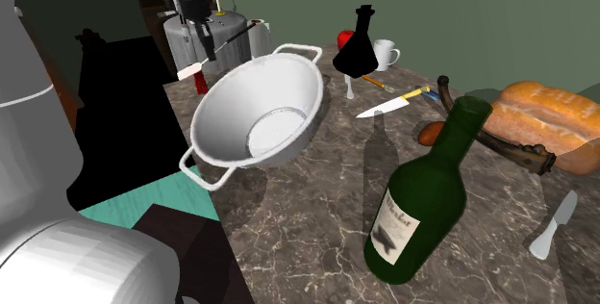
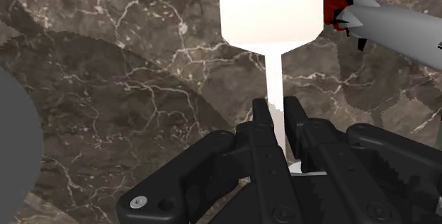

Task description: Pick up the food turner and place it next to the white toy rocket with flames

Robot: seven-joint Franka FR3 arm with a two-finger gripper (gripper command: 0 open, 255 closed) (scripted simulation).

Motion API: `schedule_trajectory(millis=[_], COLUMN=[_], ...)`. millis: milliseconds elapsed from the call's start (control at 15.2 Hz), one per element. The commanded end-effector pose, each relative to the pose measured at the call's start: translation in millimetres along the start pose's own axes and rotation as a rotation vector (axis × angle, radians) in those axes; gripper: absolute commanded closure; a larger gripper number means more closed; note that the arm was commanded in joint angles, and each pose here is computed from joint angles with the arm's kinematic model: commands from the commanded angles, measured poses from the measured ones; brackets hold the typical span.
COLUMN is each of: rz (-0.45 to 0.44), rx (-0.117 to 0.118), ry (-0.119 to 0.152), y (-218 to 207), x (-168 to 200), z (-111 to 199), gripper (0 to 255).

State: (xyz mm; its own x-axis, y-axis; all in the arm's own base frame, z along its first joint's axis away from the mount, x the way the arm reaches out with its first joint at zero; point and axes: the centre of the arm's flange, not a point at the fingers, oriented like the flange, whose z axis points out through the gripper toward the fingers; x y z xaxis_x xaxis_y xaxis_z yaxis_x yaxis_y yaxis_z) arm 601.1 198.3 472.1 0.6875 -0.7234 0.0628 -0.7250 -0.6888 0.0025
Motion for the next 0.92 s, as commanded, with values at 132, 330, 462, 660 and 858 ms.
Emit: schedule_trajectory(millis=[132, 330, 462, 660, 858], rz=[0.000, 0.000, 0.000, 0.000, 0.000], rx=[0.000, 0.000, 0.000, 0.000, 0.000], ry=[0.000, 0.000, 0.000, 0.000, 0.000], y=[0.6, 0.7, 0.7, 0.7, 0.8], x=[1.6, 2.6, 3.3, 4.3, 5.3], z=[-20.2, -36.0, -46.6, -62.4, -78.2], gripper=[255, 255, 255, 255, 255])
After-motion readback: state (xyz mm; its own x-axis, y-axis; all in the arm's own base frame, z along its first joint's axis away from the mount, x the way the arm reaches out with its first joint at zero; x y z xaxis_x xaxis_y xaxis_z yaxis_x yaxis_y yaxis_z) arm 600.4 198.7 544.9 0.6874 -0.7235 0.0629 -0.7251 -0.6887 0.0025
